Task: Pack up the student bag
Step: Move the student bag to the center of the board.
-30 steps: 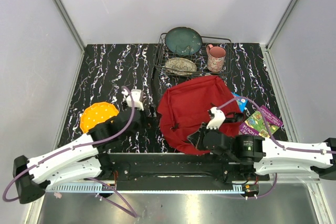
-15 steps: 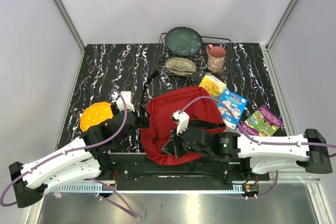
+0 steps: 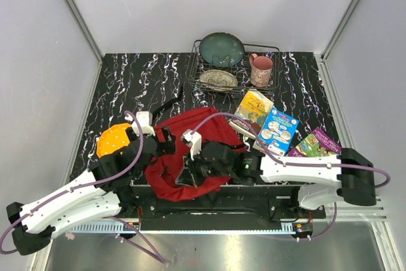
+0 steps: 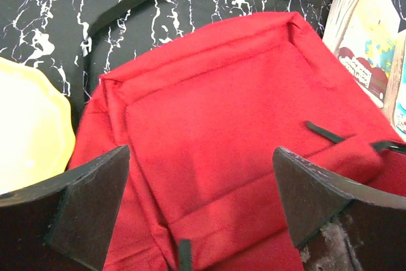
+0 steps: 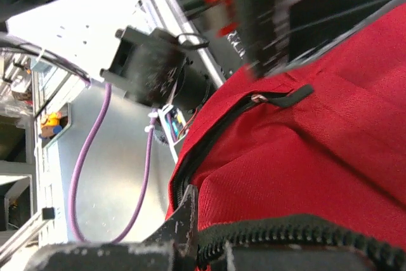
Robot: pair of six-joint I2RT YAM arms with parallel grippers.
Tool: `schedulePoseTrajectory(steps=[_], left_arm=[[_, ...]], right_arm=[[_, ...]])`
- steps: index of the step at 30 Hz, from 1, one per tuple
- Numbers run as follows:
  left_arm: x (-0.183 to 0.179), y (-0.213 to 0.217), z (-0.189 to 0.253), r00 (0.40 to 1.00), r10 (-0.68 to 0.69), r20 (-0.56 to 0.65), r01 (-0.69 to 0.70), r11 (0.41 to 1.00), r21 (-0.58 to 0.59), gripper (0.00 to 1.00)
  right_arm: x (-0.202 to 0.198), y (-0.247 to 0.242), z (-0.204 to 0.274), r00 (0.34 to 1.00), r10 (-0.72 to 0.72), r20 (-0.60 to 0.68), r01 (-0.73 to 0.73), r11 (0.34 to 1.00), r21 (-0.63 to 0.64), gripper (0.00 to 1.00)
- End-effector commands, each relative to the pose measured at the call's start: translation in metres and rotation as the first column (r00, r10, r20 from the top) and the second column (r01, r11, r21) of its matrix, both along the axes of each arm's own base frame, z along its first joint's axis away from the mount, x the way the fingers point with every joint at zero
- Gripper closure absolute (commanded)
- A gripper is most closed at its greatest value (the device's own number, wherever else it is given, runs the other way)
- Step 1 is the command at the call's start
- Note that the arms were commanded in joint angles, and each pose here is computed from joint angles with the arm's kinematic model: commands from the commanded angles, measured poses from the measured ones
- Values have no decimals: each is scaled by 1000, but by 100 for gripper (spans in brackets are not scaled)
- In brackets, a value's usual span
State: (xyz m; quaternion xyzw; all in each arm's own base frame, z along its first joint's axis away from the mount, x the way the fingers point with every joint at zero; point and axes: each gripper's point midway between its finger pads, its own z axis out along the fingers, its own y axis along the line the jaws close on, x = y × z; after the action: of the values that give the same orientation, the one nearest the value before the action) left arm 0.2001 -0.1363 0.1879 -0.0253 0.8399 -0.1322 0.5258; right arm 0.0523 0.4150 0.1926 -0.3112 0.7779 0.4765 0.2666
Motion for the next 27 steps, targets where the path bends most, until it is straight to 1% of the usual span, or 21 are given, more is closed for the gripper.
schedulePoseTrajectory(steps=[1, 5, 6, 7, 9, 11, 12, 13, 14, 15, 16, 17, 18, 19, 20, 21, 22, 23, 24, 25, 27], left_arm=[[3, 9, 18, 998, 59, 37, -58, 997, -42, 1], [1, 12, 13, 998, 65, 27, -64, 997, -33, 1], [1, 12, 12, 998, 65, 24, -64, 997, -35, 1], [1, 12, 11, 998, 64, 23, -63, 997, -35, 1], [1, 9, 9, 998, 54, 16, -54, 998, -33, 1], [2, 5, 9, 999, 37, 17, -37, 999, -26, 1], [2, 1, 6, 1000, 21, 8, -20, 1000, -16, 1], [3, -1, 4, 1000, 10, 6, -10, 1000, -1, 1], [3, -4, 4, 1000, -3, 3, 3, 1000, -3, 1], [4, -6, 1, 1000, -2, -7, 2, 1000, 8, 1], [5, -7, -1, 1000, -5, -10, 5, 1000, 11, 1], [6, -10, -3, 1000, -8, -11, 8, 1000, 13, 1], [6, -12, -6, 1000, -14, -17, 14, 1000, 18, 1], [7, -13, -7, 1000, -13, -16, 14, 1000, 19, 1], [8, -15, -7, 1000, -17, -13, 18, 1000, 16, 1], [9, -17, -9, 1000, -18, -19, 19, 999, 27, 1], [10, -18, -8, 1000, -21, -17, 21, 999, 31, 1], [12, -20, -6, 1000, -23, -13, 23, 999, 30, 1], [13, -22, -8, 999, -27, -19, 28, 999, 41, 1], [14, -23, -9, 999, -28, -20, 29, 998, 49, 1], [17, -28, -10, 999, -38, -27, 40, 998, 55, 1]], right_arm=[[43, 14, -4, 998, -24, -55, 29, 996, 86, 100], [97, 2, -43, 971, -199, -133, 201, 980, 0, 98], [102, 1, -48, 966, -217, -138, 217, 976, -16, 94], [109, 3, -49, 959, -244, -148, 242, 970, -28, 88], [111, 8, -60, 960, -235, -154, 231, 972, -47, 58], [110, 10, -63, 954, -240, -178, 235, 971, -47, 36], [110, 8, -64, 952, -245, -184, 240, 969, -50, 29], [113, 1, -70, 940, -288, -185, 280, 958, -69, 23], [113, -6, -61, 933, -311, -179, 306, 950, -57, 16], [115, -13, -60, 925, -338, -171, 332, 941, -62, 13], [119, -27, -66, 903, -400, -155, 392, 916, -83, 11], [119, -39, -49, 889, -431, -153, 427, 902, -58, 11], [122, -50, -46, 870, -473, -141, 470, 881, -55, 10], [126, -66, -48, 835, -535, -129, 531, 845, -61, 9], [125, -81, -29, 817, -562, -129, 564, 825, -22, 9], [125, -90, -22, 802, -582, -131, 588, 809, 2, 9], [127, -109, -28, 757, -641, -126, 644, 765, -20, 9], [122, -126, -14, 741, -658, -134, 665, 746, 14, 9], [121, -137, -11, 723, -677, -135, 685, 728, 21, 9], [124, -153, -14, 669, -729, -145, 738, 674, 18, 9], [118, -186, -16, 593, -786, -174, 799, 601, 5, 9]])
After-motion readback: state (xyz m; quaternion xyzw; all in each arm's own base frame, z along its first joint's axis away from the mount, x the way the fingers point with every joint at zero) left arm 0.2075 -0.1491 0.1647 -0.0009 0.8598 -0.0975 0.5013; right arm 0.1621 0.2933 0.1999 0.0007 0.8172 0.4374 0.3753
